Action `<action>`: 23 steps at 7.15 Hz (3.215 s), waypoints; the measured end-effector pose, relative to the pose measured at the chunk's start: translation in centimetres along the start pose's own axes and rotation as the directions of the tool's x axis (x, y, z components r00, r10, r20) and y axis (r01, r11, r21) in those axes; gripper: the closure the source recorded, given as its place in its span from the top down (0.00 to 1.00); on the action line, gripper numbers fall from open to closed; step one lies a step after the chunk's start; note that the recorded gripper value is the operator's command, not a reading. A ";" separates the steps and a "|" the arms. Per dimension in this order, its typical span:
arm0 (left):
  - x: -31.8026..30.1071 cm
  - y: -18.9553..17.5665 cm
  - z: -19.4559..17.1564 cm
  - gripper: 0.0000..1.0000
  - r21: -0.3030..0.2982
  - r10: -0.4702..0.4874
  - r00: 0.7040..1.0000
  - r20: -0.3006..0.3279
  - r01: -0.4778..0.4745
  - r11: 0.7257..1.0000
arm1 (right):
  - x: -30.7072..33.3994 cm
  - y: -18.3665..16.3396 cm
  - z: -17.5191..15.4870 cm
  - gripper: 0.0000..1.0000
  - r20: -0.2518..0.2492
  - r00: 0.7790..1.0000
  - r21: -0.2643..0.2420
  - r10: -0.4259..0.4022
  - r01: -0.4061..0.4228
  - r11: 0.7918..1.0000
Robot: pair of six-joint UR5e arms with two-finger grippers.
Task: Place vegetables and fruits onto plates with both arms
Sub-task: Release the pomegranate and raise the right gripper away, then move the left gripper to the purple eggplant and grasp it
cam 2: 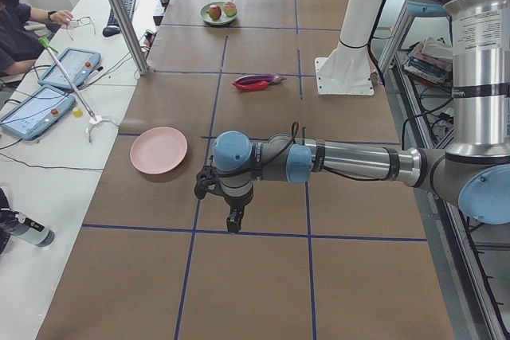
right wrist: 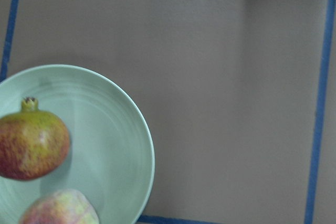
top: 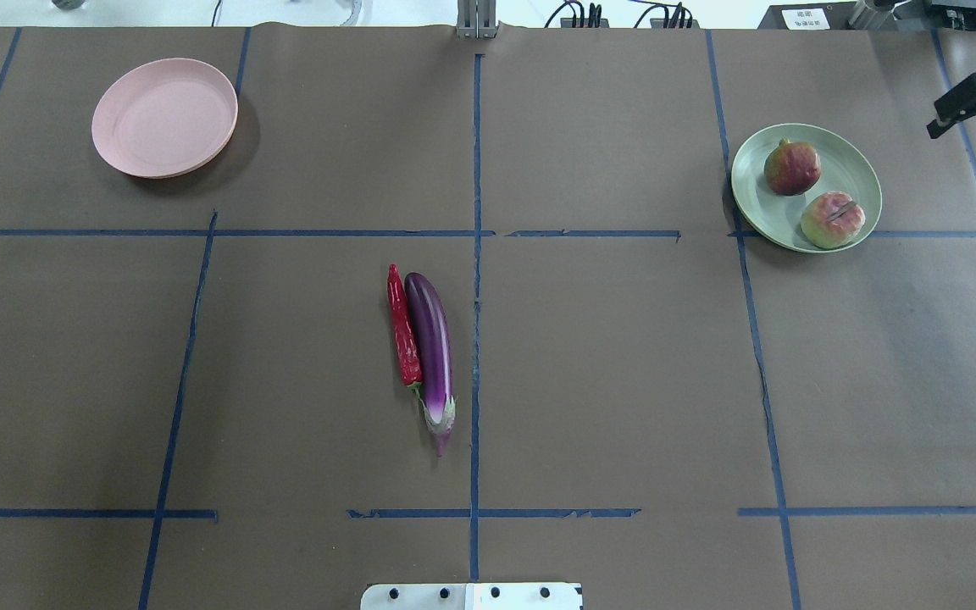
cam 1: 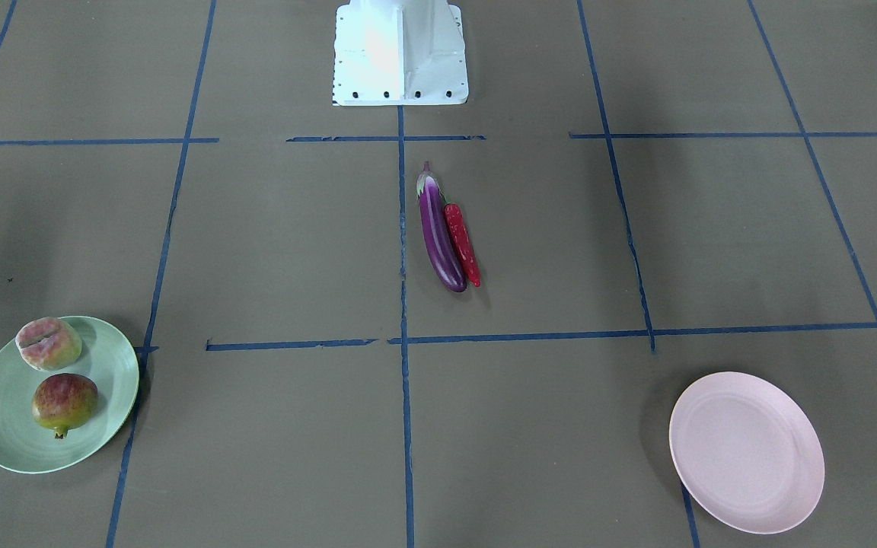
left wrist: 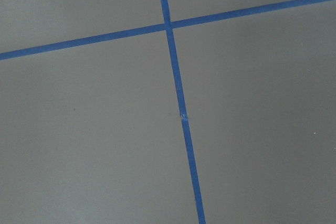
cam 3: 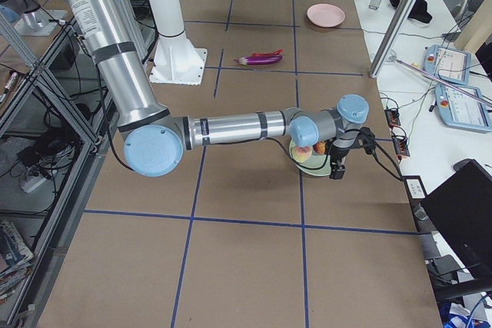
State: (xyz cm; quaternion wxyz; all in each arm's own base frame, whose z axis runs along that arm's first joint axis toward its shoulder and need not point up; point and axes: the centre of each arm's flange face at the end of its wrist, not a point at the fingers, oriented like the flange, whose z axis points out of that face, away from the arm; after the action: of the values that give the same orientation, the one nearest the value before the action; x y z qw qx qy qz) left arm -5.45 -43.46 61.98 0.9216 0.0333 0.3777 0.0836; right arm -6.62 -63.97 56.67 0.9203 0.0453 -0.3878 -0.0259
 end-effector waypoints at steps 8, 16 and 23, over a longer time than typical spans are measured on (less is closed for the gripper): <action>5.3 -2.9 -4.8 1.00 0.157 0.168 0.985 0.037 -0.172 0.973 | 7.5 16.0 -3.8 1.00 -0.113 0.993 -0.146 0.023 -0.040 0.988; 39.8 -14.1 3.3 1.00 0.079 -0.089 0.987 -0.137 0.100 0.992 | 8.1 17.7 -3.2 1.00 -0.044 0.996 -0.172 -0.082 0.073 0.982; 71.9 -7.6 13.4 0.77 0.042 -0.425 0.903 -0.068 0.428 0.903 | 8.1 17.6 -3.1 1.00 -0.043 0.996 -0.174 -0.080 0.072 0.982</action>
State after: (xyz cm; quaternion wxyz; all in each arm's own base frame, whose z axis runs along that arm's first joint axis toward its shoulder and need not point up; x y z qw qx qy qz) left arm 55.34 -37.99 20.91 0.9051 -0.0266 0.4042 -0.1295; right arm 1.49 -46.97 62.10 0.9285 -0.0188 -0.3589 -0.0932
